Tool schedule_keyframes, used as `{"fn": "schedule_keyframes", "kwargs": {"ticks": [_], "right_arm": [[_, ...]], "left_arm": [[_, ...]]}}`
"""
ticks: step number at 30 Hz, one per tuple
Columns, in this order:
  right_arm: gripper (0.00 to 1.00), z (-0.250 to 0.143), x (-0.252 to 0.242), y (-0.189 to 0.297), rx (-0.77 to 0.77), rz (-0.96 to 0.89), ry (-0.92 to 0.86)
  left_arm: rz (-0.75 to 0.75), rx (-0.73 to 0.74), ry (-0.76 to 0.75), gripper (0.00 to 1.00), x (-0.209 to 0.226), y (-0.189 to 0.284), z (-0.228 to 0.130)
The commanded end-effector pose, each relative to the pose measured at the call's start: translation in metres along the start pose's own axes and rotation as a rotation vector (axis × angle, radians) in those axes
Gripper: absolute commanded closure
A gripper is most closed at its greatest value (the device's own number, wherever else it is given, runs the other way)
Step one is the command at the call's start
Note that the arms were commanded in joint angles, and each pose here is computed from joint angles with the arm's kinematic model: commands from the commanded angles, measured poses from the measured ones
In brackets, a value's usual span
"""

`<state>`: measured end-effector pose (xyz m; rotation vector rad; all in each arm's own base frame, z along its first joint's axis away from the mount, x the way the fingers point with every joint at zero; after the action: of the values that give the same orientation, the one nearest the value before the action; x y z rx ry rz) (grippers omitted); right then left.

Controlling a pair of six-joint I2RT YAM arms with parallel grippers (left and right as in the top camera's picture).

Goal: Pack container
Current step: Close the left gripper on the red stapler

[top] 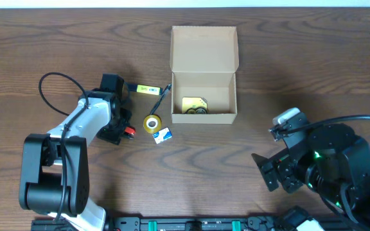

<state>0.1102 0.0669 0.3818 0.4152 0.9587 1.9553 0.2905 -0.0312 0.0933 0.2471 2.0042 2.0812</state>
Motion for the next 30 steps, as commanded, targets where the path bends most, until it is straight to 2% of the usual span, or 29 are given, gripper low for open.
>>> {"fn": "schedule_keyframes", "kwargs": {"ticks": [1, 7, 11, 15, 19, 26, 30], "right_arm": [[0.01, 0.000, -0.002, 0.000, 0.000, -0.010, -0.026], [0.01, 0.000, -0.002, 0.000, 0.000, -0.010, -0.026], [0.01, 0.000, -0.002, 0.000, 0.000, -0.010, -0.026], [0.01, 0.000, -0.002, 0.000, 0.000, -0.011, -0.026], [0.01, 0.000, -0.002, 0.000, 0.000, -0.011, -0.026], [0.01, 0.000, -0.002, 0.000, 0.000, -0.010, -0.026], [0.01, 0.000, -0.002, 0.000, 0.000, -0.011, -0.026]], "left_arm": [[0.033, 0.035, -0.001, 0.47, 0.001, -0.014, -0.004], [0.029, 0.059, -0.003, 0.60, 0.001, -0.014, -0.005], [0.032, 0.079, -0.003, 0.73, 0.002, -0.014, -0.007], [0.026, 0.118, -0.002, 0.77, 0.001, -0.014, -0.010], [0.021, 0.143, 0.000, 0.93, 0.001, -0.013, -0.011], [-0.021, 0.165, 0.059, 0.94, -0.007, -0.003, -0.011], [-0.104, 0.110, 0.056, 0.94, -0.025, 0.022, -0.004]]}}
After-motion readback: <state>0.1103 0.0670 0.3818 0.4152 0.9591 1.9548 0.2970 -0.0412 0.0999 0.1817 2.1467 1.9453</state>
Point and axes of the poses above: each gripper's point midway between its finger pads, its own y axis back along the fingers, its own x axis along the line the jaws close on, z = x × y, the point moved 10 cm from there along y, back along the fingers, and after that the axes turned 4 degrees about y, right-handed, at the moved point
